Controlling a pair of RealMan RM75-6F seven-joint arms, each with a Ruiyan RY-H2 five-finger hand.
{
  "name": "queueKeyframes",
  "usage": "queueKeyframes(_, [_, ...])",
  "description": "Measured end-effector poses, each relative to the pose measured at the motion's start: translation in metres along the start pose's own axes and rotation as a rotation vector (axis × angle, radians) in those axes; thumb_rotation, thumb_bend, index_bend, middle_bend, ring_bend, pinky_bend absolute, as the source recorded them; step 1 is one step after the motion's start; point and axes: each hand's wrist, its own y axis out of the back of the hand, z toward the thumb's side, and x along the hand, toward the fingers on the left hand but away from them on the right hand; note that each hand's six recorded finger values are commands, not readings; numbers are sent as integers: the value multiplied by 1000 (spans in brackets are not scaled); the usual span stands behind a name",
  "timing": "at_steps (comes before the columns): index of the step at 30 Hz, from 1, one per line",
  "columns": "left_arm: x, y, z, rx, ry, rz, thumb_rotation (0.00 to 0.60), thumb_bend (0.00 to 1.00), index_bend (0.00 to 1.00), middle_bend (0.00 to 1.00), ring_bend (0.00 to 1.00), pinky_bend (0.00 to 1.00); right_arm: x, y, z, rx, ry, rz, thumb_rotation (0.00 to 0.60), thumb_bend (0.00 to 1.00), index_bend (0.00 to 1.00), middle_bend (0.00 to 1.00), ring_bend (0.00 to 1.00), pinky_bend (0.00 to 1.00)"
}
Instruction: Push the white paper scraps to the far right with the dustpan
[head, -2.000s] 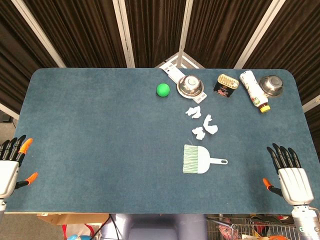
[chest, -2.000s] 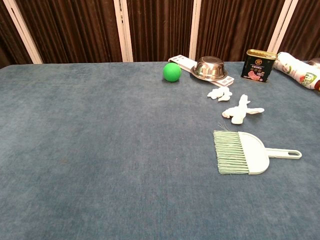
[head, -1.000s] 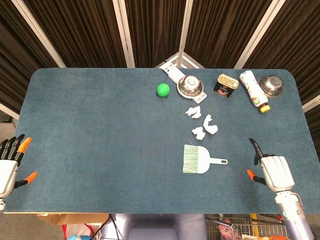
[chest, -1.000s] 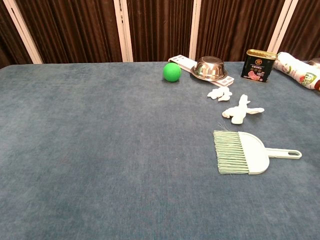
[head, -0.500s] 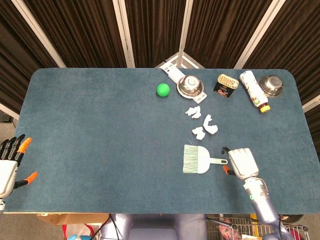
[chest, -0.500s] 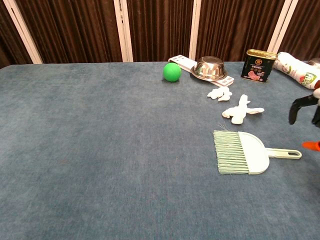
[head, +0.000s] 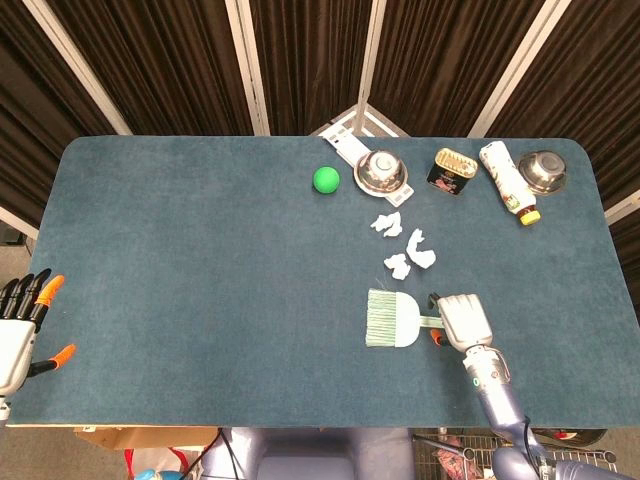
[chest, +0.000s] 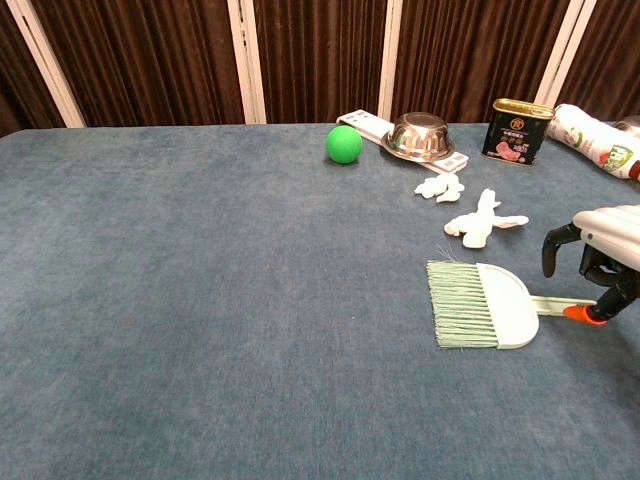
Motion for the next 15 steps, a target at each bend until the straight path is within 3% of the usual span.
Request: queueKeyframes(15, [0, -1, 0, -1, 3, -5, 600, 0, 0, 0, 0, 0, -7, -14, -8, -18, -38, 27, 600, 259, 486, 958, 1000, 947])
